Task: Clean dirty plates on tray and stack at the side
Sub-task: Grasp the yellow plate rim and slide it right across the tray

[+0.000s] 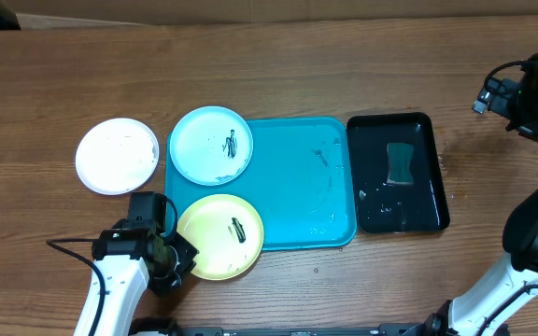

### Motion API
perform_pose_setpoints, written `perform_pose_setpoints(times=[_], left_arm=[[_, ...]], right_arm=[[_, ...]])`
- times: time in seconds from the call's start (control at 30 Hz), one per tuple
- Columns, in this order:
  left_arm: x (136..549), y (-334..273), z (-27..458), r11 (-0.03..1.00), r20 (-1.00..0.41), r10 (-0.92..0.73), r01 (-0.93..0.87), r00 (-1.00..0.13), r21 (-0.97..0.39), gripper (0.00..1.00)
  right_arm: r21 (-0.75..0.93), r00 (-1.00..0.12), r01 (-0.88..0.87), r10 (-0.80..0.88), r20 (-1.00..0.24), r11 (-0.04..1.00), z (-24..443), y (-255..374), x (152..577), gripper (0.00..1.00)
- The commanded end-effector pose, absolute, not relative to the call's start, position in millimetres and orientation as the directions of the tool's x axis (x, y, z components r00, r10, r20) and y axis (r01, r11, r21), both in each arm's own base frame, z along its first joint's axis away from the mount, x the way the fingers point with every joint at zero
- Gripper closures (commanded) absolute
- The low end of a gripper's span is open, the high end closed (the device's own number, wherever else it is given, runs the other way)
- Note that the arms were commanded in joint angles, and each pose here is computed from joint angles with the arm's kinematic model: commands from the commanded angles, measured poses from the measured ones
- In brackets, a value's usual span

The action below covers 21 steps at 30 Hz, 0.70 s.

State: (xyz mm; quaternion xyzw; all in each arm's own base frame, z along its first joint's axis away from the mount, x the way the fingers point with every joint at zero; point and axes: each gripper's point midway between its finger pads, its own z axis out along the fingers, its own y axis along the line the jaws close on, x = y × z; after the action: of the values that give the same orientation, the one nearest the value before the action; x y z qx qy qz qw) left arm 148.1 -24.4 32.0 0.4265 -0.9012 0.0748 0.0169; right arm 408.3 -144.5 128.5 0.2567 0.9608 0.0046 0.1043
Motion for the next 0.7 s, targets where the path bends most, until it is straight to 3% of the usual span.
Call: perform_pose_setpoints(times=[0.0, 0.67], left_arm=[[143.7, -24.0, 29.2, 0.638, 0.104, -0.754, -0.761, -0.648, -0.113, 0.84], [145.7, -22.6, 28.9, 0.639, 0.093, -0.755, -0.760, -0.649, -0.114, 0.82]], right_arm=[[0.061, -0.840, 0.494, 0.494, -0.224, 0.867, 136.6, -145.6, 410.4, 0.00], [0.061, -0.840, 0.494, 0.494, -0.224, 0.867, 136.6, -145.6, 410.4, 0.00]])
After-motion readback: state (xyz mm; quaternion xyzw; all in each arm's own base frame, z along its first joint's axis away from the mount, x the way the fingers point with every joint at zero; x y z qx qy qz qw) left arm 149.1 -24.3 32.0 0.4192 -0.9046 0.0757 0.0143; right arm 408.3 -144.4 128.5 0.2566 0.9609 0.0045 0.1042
